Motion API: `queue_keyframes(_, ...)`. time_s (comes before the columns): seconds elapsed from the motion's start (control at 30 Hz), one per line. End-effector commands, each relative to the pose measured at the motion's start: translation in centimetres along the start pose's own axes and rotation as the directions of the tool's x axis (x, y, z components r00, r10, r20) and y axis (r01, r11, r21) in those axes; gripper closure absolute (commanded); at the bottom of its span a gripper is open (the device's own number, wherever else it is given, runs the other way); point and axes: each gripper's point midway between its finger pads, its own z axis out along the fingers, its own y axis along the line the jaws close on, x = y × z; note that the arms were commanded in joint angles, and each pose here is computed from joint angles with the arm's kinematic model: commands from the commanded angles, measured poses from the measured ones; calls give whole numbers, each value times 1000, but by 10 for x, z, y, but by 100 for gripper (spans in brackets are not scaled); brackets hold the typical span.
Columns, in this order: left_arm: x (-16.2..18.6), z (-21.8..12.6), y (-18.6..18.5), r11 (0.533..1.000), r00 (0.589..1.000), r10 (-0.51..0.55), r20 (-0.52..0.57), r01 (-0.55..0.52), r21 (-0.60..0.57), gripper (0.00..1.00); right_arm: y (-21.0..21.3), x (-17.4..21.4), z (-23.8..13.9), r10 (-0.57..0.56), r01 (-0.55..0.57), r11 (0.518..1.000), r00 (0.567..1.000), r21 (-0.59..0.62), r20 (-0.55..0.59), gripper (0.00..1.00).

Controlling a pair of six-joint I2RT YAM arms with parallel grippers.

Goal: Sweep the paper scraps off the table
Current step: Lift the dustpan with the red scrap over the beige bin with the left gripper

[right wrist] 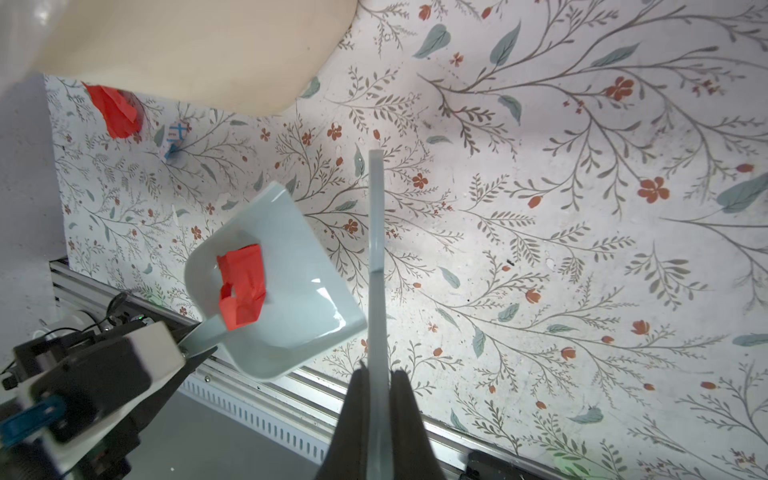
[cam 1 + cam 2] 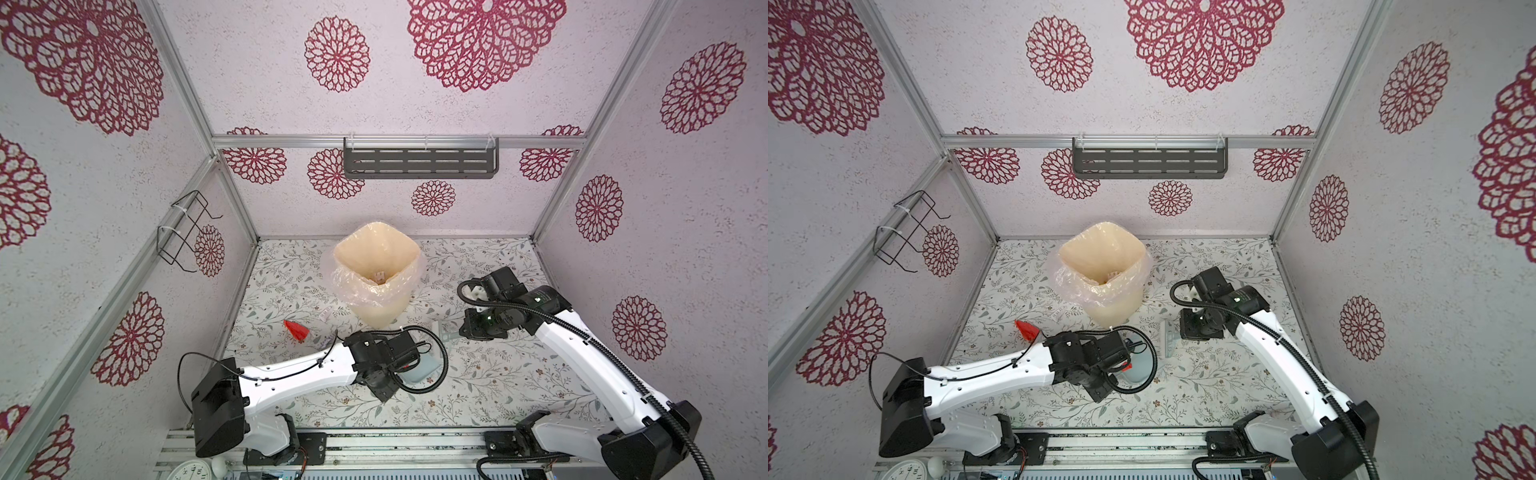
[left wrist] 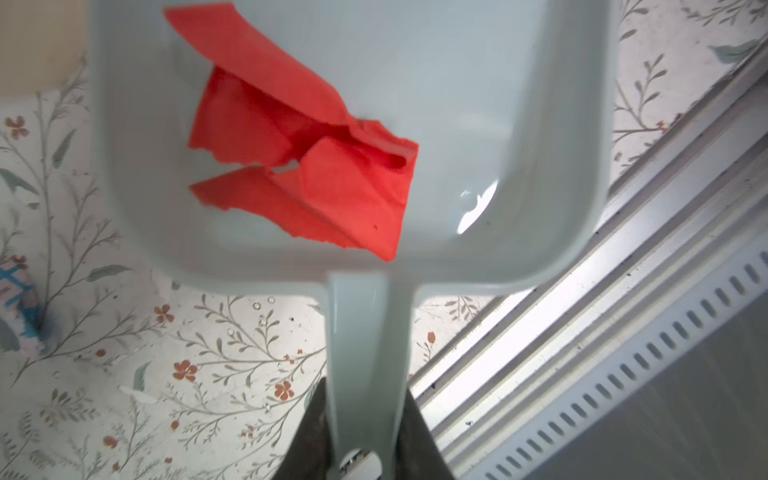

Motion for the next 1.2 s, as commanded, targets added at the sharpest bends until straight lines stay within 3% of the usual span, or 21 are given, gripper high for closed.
queue_keyframes(0.0, -1, -32, -2, 1000, 1000, -7, 30, 7, -22, 100, 0, -7, -14, -18, 20, 999, 999, -31, 44, 100)
queue_keyframes(0.3, -9, -105, -16, 999, 991, -45, 126, 43, 17, 100, -12, -17, -13, 12, -8, 998, 998, -64, 67, 100)
queue_keyframes(0.63, -35, -186, 19, 987, 952, -148, 269, 159, -20, 100, -17, -23, -15, 32, -25, 995, 997, -99, 64, 100)
queue_keyframes(0.97, -42, -212, 96, 917, 896, -351, 273, 388, -93, 100, -43, -17, -20, 94, -92, 994, 995, -62, 42, 100)
queue_keyframes(1.17, -51, -213, 132, 892, 890, -384, 247, 426, -150, 100, -61, -15, -28, 150, -147, 987, 988, -64, 39, 100)
